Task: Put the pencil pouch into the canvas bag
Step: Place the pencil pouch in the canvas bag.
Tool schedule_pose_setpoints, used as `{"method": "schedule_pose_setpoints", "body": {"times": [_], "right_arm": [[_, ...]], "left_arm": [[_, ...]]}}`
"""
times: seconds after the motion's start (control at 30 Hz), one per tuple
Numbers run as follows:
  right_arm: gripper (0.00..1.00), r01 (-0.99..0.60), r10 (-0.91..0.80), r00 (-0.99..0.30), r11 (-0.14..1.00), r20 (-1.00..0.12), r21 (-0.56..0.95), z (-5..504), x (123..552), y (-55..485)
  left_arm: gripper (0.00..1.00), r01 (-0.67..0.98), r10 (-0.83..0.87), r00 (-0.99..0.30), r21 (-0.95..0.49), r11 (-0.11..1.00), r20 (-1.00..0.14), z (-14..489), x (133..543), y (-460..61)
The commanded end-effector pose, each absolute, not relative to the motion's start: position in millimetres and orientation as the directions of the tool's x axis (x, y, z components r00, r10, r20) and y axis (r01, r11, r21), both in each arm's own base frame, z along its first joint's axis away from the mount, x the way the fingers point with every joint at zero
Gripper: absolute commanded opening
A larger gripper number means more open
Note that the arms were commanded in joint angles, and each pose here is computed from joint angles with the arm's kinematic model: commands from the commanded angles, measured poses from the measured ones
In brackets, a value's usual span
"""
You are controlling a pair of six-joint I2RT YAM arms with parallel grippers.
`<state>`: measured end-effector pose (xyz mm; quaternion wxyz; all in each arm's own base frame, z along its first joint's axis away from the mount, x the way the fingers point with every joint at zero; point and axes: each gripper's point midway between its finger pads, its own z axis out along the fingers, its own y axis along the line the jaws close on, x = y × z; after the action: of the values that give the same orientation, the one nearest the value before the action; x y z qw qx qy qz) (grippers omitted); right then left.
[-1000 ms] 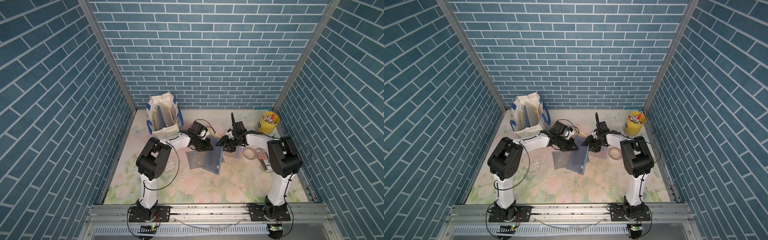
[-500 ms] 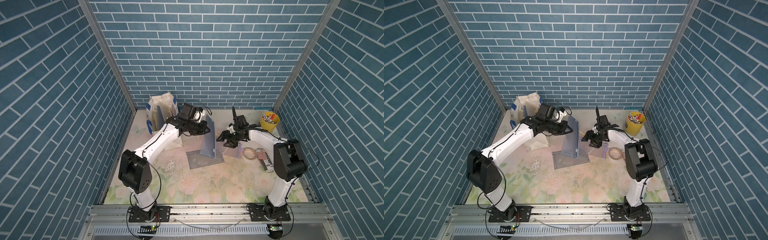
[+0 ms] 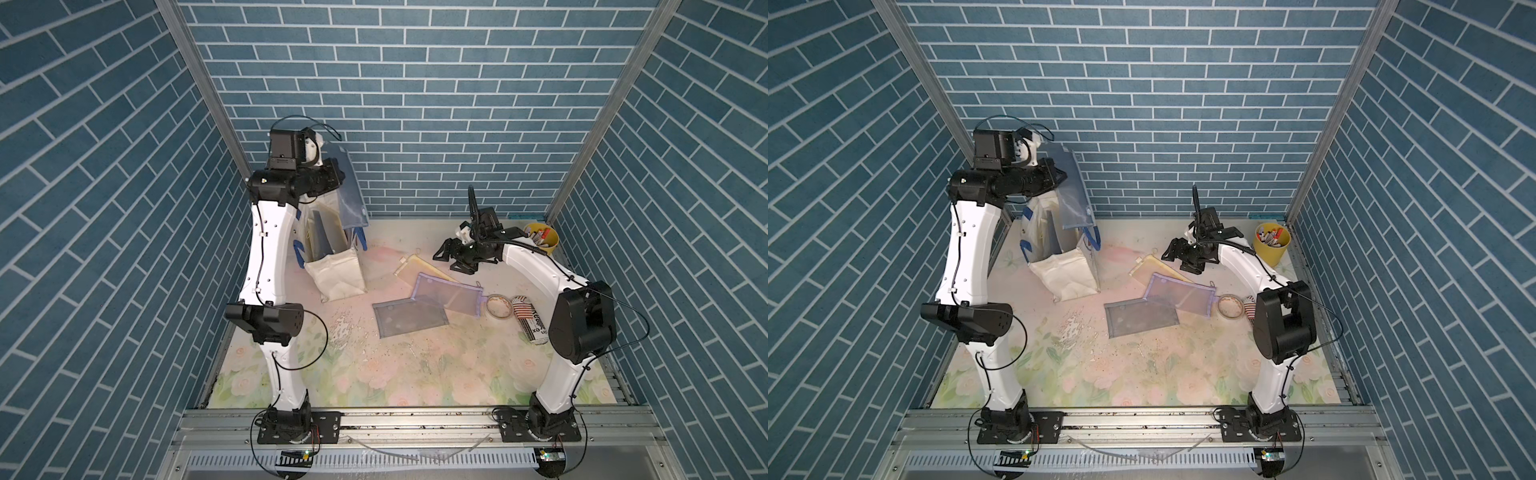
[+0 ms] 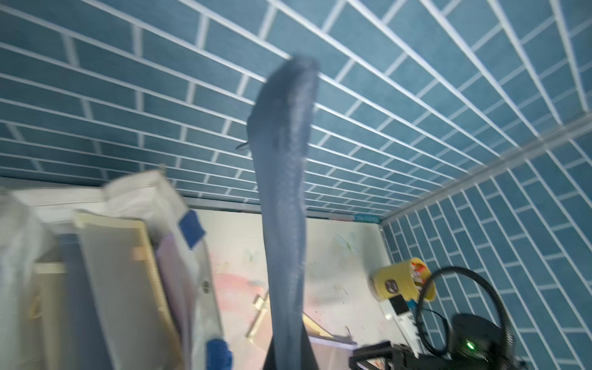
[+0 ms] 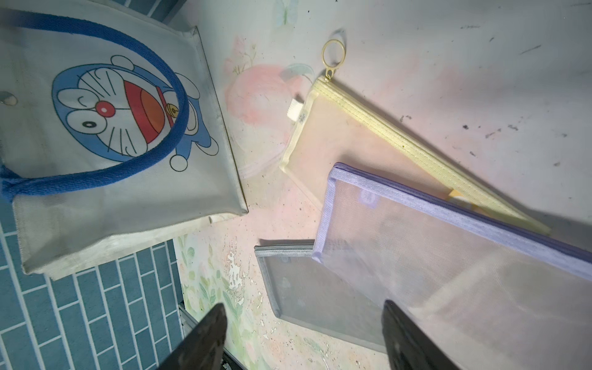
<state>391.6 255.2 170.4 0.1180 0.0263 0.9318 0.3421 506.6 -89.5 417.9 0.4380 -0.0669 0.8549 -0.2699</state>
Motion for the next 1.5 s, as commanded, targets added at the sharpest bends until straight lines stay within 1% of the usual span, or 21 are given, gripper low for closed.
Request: {"method": "schedule_pose_setpoints", "body": {"times": [0.0,0.13,0.37,0.7,0.93,1.03,1.17,1.27,1.47], "right_arm": [[0.76,-0.064,0.121,-0.961,0.777,-0.249,0.626,196,386,251],[0.76,-0.057,0.122,-0.962,0.788,-0.246,0.613,194,382,246],[0.76,-0.048,0.128,-0.962,0.794,-0.243,0.606,193,377,242],[0.76,-0.047,0.126,-0.963,0.790,-0.237,0.611,190,381,246],[0.75,-0.048,0.123,-0.965,0.786,-0.233,0.616,188,385,249],[0.75,-0.047,0.122,-0.966,0.786,-0.229,0.616,187,386,249],[0.75,-0.050,0.121,-0.965,0.785,-0.233,0.617,189,388,250],[0.75,-0.048,0.120,-0.965,0.790,-0.231,0.611,188,386,249],[0.75,-0.048,0.115,-0.965,0.802,-0.234,0.596,189,382,244]], "left_arm": [[0.00,0.021,-0.355,-0.675,-0.498,0.867,-0.647,380,512,-63],[0.00,-0.005,-0.337,-0.711,-0.475,0.880,-0.617,351,524,-58],[0.00,-0.078,-0.311,-0.766,-0.398,0.914,-0.563,310,525,-45],[0.00,-0.116,-0.303,-0.803,-0.363,0.924,-0.514,273,527,-41],[0.00,-0.124,-0.306,-0.820,-0.371,0.920,-0.484,237,530,-45],[0.00,-0.136,-0.320,-0.818,-0.380,0.915,-0.477,230,533,-47],[0.00,-0.145,-0.333,-0.802,-0.379,0.914,-0.495,227,539,-46],[0.00,-0.167,-0.333,-0.806,-0.352,0.921,-0.489,220,543,-40],[0.00,-0.199,-0.323,-0.800,-0.285,0.938,-0.505,224,543,-25]]}}
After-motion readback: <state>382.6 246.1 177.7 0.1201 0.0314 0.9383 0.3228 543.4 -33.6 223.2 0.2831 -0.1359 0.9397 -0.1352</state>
